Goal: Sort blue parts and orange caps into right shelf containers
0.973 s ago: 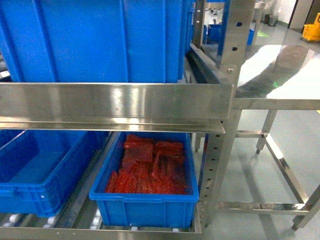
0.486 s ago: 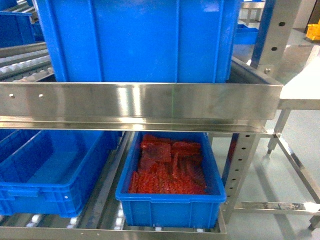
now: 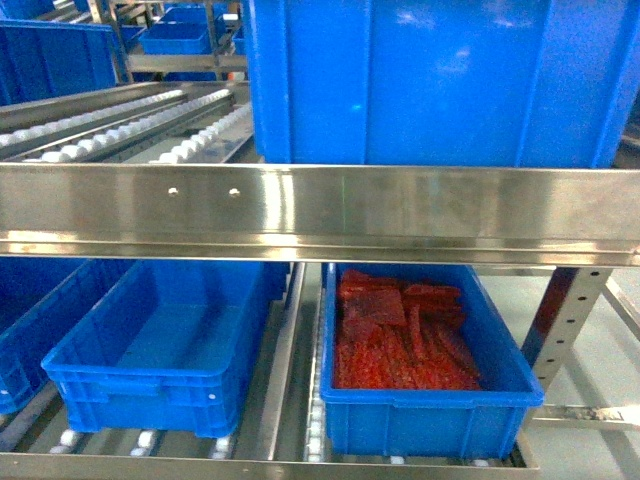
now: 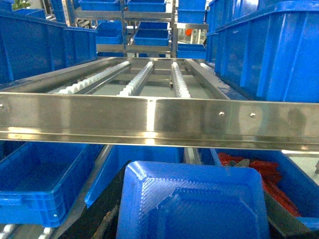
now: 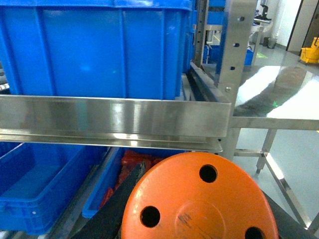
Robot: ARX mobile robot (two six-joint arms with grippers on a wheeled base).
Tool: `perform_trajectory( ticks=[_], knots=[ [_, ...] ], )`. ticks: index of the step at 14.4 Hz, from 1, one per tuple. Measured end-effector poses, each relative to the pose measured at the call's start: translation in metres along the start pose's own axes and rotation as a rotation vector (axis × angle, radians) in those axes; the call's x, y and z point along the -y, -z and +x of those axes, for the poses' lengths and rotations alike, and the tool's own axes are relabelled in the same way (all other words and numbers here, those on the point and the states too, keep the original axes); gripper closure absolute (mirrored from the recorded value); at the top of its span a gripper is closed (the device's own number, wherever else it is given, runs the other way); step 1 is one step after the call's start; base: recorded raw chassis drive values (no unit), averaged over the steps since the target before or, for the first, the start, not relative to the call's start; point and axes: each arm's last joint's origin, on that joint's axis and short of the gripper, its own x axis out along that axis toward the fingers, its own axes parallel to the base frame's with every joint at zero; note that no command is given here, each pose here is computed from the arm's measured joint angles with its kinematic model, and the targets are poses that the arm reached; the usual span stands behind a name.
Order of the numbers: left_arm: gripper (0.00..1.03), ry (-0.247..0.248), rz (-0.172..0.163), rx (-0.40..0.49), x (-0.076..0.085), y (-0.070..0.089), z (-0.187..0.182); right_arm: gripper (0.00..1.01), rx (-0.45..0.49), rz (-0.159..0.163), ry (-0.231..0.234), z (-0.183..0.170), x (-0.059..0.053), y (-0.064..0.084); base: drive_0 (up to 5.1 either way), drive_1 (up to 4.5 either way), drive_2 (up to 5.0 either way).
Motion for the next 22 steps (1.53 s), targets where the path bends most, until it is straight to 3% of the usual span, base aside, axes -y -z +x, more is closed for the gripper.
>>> perform_trajectory(
  ticks=[22],
  knots=[
    [0.59,-0.002,0.0,0.0,0.0,0.0,0.0,0.57,0.002,0.0,0.0,0.0,0.0,-0.0002,-5.0,2.42,2.4]
  ],
)
